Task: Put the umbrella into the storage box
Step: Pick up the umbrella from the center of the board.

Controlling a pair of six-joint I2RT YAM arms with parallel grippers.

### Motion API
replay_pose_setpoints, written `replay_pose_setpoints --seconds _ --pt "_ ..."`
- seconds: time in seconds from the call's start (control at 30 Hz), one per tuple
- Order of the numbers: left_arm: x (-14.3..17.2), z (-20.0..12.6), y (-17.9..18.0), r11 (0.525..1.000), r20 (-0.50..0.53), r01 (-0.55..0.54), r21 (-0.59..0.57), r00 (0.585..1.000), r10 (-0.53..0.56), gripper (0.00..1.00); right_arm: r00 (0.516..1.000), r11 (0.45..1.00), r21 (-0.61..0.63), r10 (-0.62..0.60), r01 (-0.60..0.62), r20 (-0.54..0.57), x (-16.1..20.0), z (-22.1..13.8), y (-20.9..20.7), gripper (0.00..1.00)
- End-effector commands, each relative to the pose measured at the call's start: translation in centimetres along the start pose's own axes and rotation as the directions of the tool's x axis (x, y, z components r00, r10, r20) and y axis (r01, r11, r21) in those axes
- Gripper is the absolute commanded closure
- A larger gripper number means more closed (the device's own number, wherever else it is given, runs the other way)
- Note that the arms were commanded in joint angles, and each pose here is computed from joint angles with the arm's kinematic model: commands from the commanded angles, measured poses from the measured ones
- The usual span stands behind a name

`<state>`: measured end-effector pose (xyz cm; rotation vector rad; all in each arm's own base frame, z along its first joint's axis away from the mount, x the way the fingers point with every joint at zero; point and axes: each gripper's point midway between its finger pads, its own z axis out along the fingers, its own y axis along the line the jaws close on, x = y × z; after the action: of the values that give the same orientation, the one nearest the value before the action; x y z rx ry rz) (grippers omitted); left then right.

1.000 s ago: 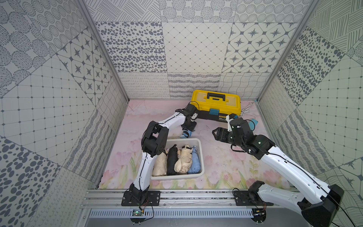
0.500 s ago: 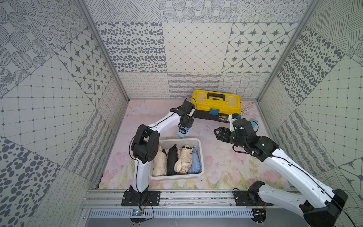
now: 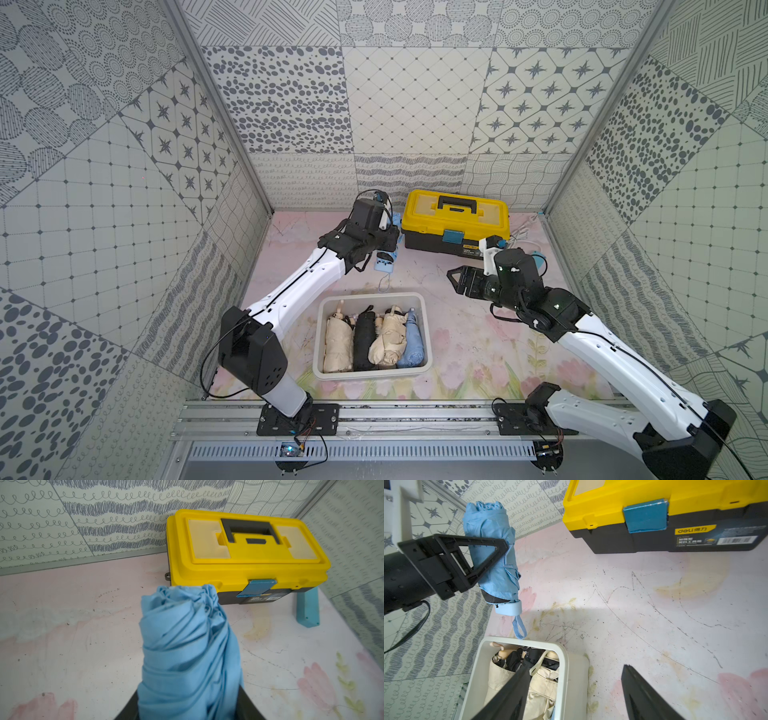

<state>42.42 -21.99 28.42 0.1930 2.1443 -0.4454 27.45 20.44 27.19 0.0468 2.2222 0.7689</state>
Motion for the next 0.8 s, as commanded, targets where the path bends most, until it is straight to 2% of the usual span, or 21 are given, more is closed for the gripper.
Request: replay_pose_setpoints --seconds 0.0,0.13,0.23,0.33,0.43,0.6,0.77 --pt "-4.7 -4.1 -4.1 0.885 0.127 0.327 0.331 0.914 -0.385 0.66 0.998 0.983 -0.181 0.030 -0.020 0.052 -2.2 -0.2 4.1 0.24" --pt "-4.3 -5.9 -5.1 0.774 0.062 0.452 0.444 0.846 -0.530 0.66 0.999 0.950 -0.310 0.036 -0.031 0.010 -1.9 0.2 6.8 0.23" --pt "-3.6 -6.4 -5.5 0.682 0.006 0.526 0.508 0.790 -0.613 0.67 0.999 0.904 -0.427 0.014 -0.027 -0.033 -1.2 0.6 9.3 0.21" --pt "-2.9 -6.8 -6.3 0.619 -0.046 0.553 0.558 0.765 -0.642 0.67 0.996 0.867 -0.497 0.000 -0.042 -0.084 -0.2 1.4 10.9 0.19" --pt "-2.4 -7.2 -6.7 0.600 -0.068 0.553 0.578 0.766 -0.639 0.67 0.993 0.854 -0.518 -0.015 -0.047 -0.115 0.5 2.4 11.9 0.18" --pt "-1.4 -7.7 -7.0 0.588 -0.103 0.558 0.585 0.770 -0.629 0.66 0.985 0.868 -0.491 -0.015 -0.074 -0.174 1.4 4.6 12.0 0.18" --pt "-0.4 -7.8 -6.8 0.589 -0.121 0.578 0.566 0.764 -0.634 0.67 0.976 0.842 -0.532 -0.032 -0.089 -0.214 2.1 5.6 13.4 0.20"
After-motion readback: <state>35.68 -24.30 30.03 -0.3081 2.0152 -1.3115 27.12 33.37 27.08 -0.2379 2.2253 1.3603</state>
